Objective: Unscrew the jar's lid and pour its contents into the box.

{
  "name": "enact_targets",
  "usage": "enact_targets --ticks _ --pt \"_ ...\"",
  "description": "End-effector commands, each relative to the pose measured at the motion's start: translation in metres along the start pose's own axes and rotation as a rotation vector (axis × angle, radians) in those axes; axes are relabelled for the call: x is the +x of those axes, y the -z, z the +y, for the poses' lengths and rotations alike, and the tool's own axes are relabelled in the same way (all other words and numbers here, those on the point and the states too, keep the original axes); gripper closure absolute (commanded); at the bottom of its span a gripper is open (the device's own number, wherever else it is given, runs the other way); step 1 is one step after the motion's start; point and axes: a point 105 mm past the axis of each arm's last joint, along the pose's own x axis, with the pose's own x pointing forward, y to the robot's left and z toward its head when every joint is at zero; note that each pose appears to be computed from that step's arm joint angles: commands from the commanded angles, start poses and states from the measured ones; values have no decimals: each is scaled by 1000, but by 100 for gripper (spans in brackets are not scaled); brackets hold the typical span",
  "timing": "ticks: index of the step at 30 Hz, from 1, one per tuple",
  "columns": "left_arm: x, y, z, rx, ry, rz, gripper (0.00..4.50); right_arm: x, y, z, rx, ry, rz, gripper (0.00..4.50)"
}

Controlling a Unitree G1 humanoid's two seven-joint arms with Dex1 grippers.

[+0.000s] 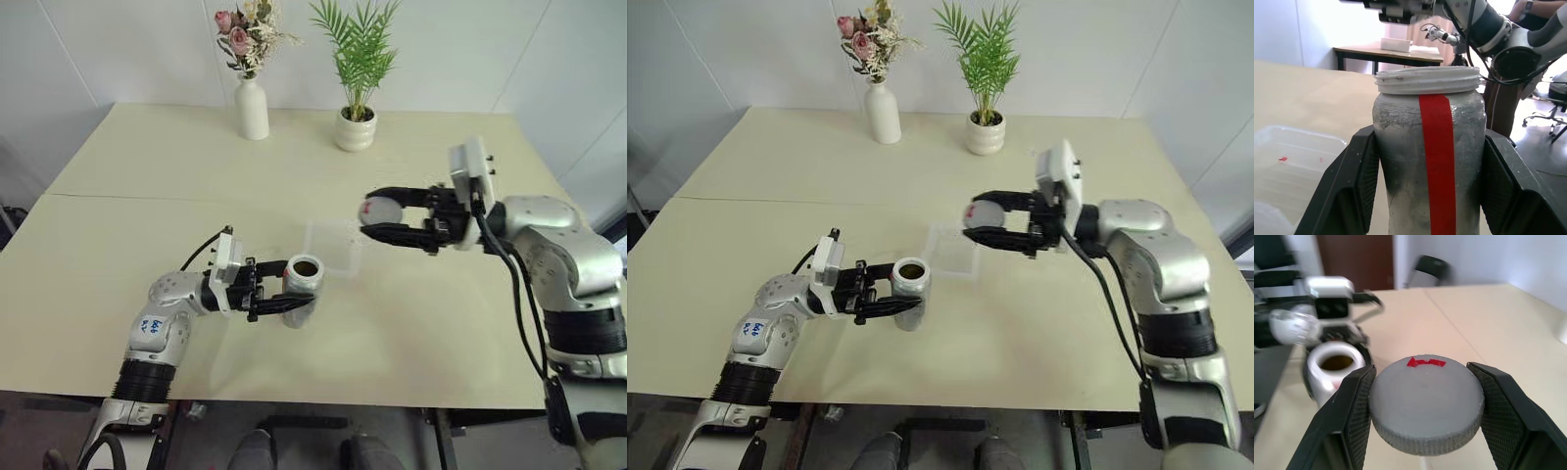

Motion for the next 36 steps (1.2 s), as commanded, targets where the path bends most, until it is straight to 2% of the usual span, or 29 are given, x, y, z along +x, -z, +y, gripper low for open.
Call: enact_targets --ticks 1,5,7,9,15,24,27,30,33,36 --pt "-2 -13 4 71 -44 -47 200 -35 3 -20 -10 243 -24 158" --pt "-3 -17 8 89 -76 -67 200 -74 35 -39 54 520 3 158" --pt "0 -19 10 90 -76 -80 200 -93 70 -45 77 653 81 158" --pt "3 -20 11 87 -71 -90 200 -102 90 -45 87 716 114 158" --pt "7 -22 13 88 -53 -94 200 -95 131 -39 208 774 109 158" --pt "7 -22 13 87 -51 -95 200 -81 151 -40 241 781 100 158" --pt "6 -23 13 88 -55 -95 200 -81 154 -40 249 781 99 95" --pt "5 -23 13 89 -61 -94 200 -83 151 -40 228 771 95 1" --pt "4 -24 13 92 -65 -90 200 -90 137 -42 168 766 82 1" --pt "-1 -28 13 106 -76 -79 200 -92 105 -40 93 692 39 1"
